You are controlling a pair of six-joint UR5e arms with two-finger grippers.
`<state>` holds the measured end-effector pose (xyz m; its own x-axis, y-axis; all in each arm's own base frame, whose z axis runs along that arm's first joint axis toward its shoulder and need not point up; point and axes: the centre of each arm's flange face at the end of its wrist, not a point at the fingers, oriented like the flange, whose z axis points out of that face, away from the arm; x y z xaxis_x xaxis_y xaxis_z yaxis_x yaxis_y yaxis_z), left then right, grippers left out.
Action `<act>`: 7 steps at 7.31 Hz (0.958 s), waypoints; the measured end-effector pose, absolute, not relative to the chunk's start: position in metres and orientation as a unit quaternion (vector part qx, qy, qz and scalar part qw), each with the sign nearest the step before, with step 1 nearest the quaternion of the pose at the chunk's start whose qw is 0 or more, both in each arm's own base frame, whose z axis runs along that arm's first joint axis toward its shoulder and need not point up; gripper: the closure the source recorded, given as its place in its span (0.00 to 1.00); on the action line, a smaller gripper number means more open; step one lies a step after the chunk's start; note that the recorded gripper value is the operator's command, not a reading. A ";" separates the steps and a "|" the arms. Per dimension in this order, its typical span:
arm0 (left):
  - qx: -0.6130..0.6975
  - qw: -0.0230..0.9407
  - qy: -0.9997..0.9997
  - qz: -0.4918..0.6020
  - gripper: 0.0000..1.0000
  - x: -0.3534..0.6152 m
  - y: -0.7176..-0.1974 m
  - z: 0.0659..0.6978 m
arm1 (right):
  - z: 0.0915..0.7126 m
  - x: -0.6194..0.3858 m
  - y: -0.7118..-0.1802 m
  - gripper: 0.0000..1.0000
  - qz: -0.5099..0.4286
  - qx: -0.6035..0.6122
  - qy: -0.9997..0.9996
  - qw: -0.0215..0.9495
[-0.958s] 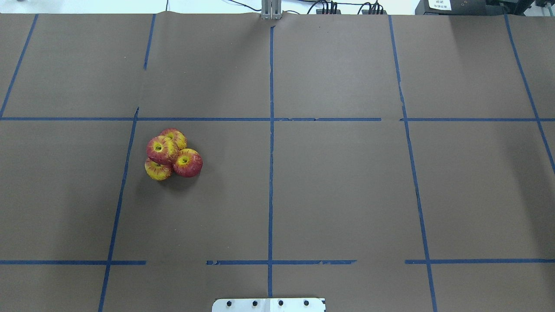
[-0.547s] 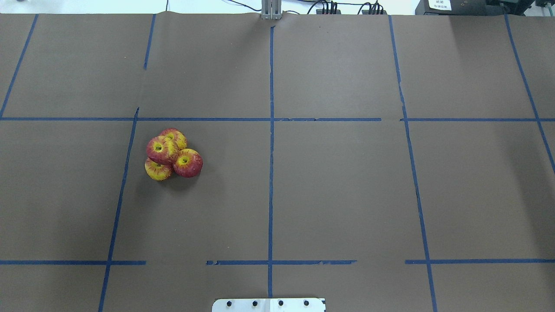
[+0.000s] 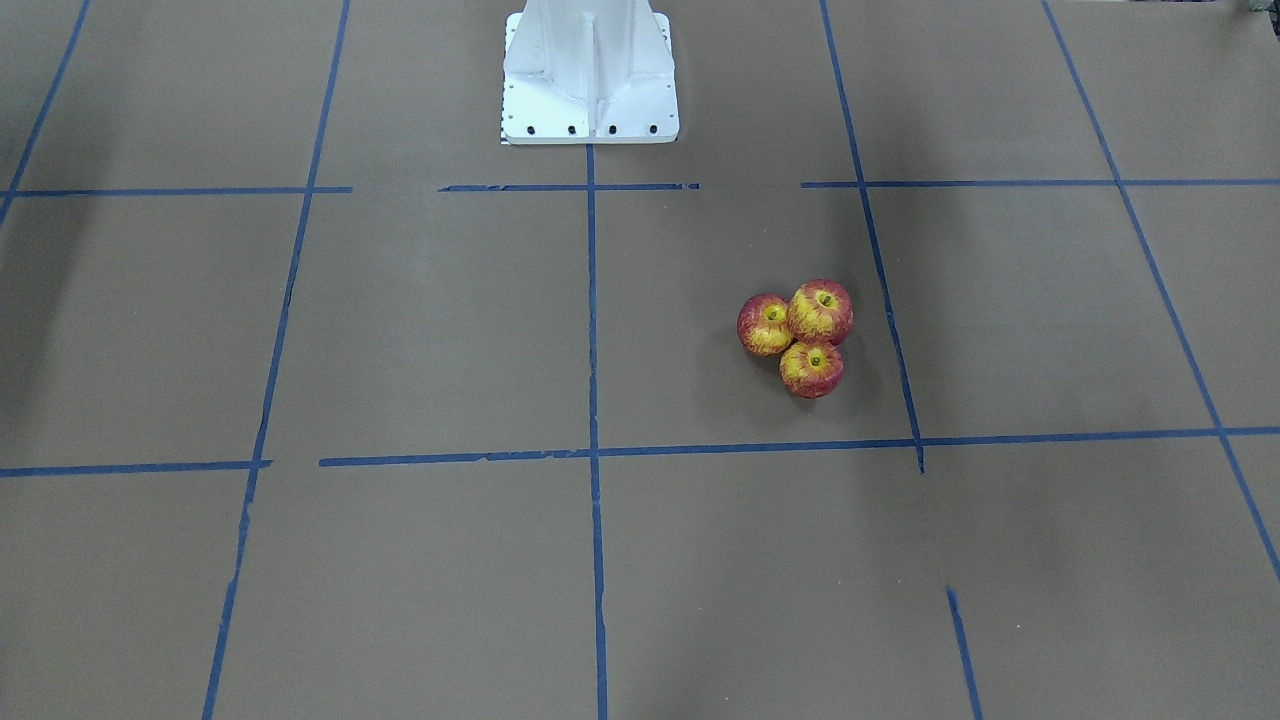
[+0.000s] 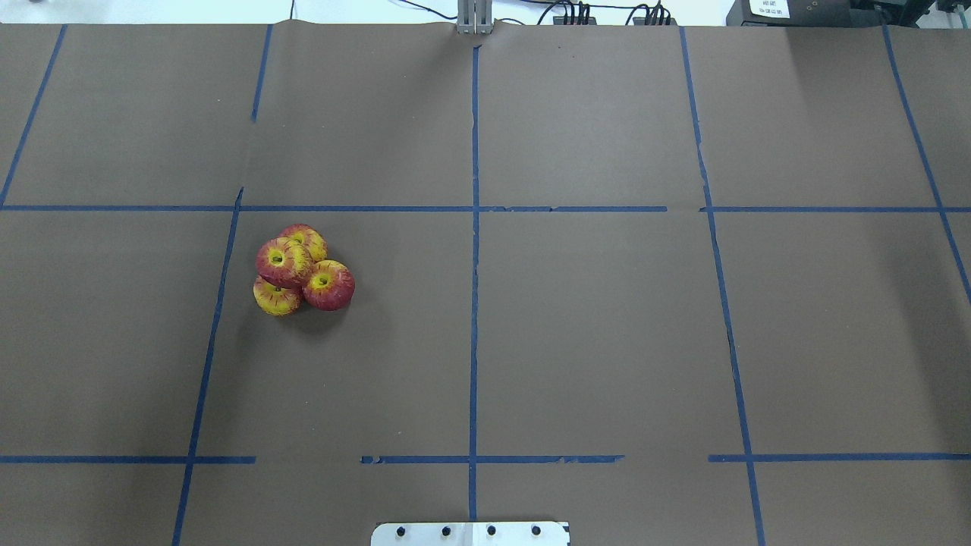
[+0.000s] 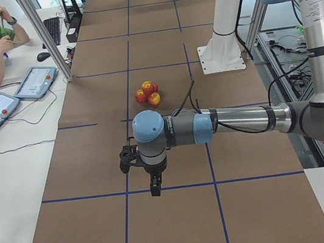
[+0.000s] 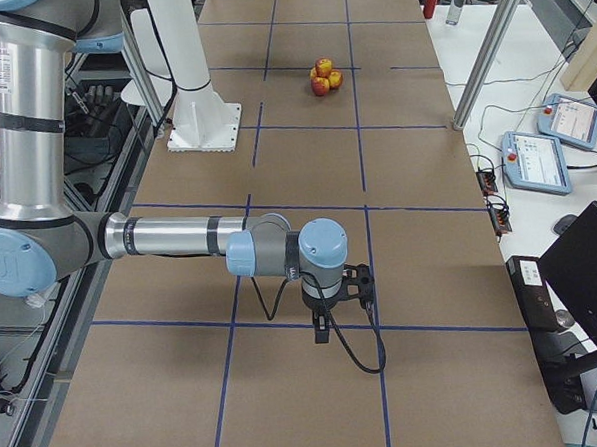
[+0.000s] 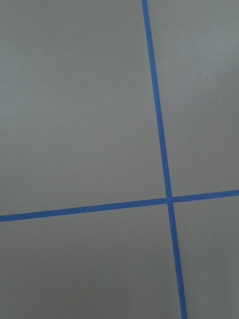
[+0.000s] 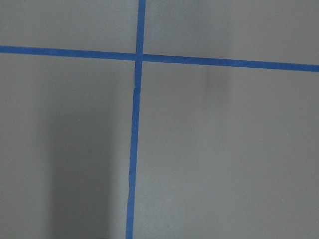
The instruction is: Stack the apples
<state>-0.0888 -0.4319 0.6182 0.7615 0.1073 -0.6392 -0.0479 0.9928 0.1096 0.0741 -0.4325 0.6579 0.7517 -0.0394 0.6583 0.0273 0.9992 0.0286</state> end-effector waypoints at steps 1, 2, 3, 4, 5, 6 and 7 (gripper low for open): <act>0.043 0.938 0.342 0.041 0.00 -0.089 -0.432 0.619 | 0.658 0.074 -0.432 0.00 -0.018 0.009 -0.352 0.936; 0.042 0.938 0.342 0.042 0.00 -0.089 -0.431 0.620 | 0.658 0.074 -0.432 0.00 -0.018 0.009 -0.352 0.936; 0.042 0.938 0.343 0.042 0.00 -0.088 -0.432 0.620 | 0.658 0.074 -0.432 0.00 -0.018 0.009 -0.352 0.936; 0.042 0.938 0.343 0.042 0.00 -0.088 -0.432 0.620 | 0.658 0.074 -0.432 0.00 -0.018 0.009 -0.352 0.936; 0.043 0.937 0.343 0.042 0.00 -0.088 -0.432 0.619 | 0.658 0.074 -0.432 0.00 -0.018 0.009 -0.352 0.936; 0.045 0.937 0.343 0.043 0.00 -0.088 -0.432 0.617 | 0.658 0.074 -0.432 0.00 -0.018 0.009 -0.352 0.936; 0.046 0.937 0.343 0.044 0.00 -0.088 -0.433 0.616 | 0.658 0.074 -0.432 0.00 -0.018 0.009 -0.352 0.936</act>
